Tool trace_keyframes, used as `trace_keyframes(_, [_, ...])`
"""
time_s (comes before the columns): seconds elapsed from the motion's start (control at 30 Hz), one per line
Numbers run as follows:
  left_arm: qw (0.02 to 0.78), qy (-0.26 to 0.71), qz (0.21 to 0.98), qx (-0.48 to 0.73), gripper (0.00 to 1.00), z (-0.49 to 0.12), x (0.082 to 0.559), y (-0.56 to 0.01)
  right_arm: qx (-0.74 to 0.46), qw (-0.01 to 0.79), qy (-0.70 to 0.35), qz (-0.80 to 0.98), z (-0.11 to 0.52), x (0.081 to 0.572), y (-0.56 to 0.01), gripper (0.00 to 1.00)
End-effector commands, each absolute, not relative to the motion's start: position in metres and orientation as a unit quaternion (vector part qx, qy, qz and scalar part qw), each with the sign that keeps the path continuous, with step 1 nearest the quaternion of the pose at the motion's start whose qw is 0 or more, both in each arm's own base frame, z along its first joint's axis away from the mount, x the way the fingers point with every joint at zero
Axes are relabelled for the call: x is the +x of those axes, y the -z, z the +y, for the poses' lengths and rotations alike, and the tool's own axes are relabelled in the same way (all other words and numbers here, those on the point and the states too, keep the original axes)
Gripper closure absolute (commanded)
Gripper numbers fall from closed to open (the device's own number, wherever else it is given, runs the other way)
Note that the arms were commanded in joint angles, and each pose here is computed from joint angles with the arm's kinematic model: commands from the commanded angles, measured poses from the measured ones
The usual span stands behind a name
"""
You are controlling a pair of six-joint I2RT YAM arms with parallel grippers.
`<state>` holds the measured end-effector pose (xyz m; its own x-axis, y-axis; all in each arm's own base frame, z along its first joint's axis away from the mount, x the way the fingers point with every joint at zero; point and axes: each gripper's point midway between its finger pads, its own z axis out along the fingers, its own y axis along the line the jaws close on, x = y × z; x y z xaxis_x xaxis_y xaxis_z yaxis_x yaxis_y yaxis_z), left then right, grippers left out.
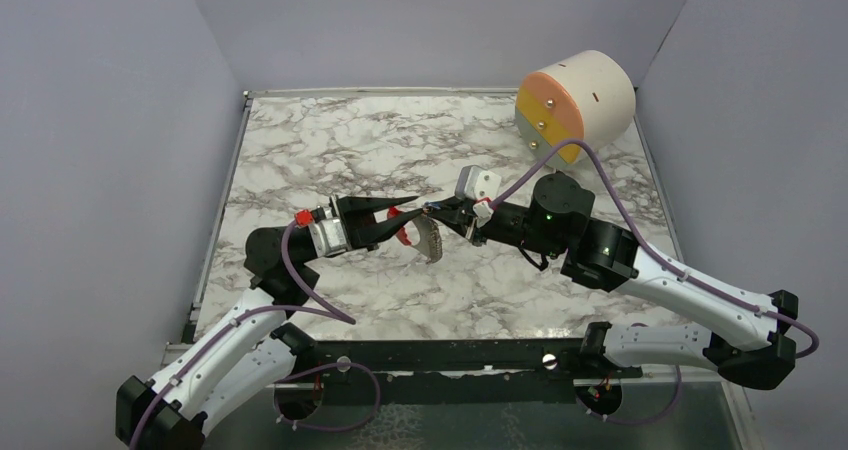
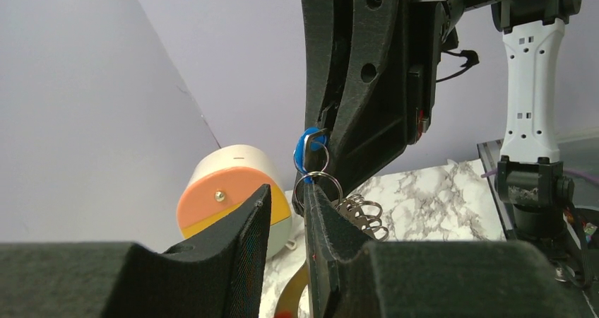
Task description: Remove the keys from the keyring
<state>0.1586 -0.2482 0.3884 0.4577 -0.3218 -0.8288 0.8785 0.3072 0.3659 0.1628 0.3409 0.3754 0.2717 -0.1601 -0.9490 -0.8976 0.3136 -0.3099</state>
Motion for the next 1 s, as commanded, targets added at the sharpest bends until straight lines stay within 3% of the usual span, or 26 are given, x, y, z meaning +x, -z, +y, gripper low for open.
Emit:
trace_keyframes(0.0, [0.739, 0.415, 0.301, 0.437, 0.74, -0.249, 0.149, -0.398, -0.499, 0.629, -0.319, 0.504, 0.347, 0.157, -0.389, 0.99])
trace_keyframes(0.57, [0.716, 0.439, 0.294, 0.456, 0.80, -0.259, 0.144, -0.393, -0.502, 0.627, -0.321, 0.502, 0.350, 0.157, -0.389, 0.99])
trace_keyframes(0.83, [0.685, 0.460, 0.286, 0.487, 0.68, -0.268, 0.136, -0.384, -0.499, 0.634, -0.322, 0.495, 0.351, 0.157, -0.396, 0.99])
trace_keyframes(0.97, [0.674, 0.464, 0.278, 0.503, 0.81, -0.271, 0.131, -0.379, -0.497, 0.638, -0.321, 0.493, 0.351, 0.158, -0.399, 0.99])
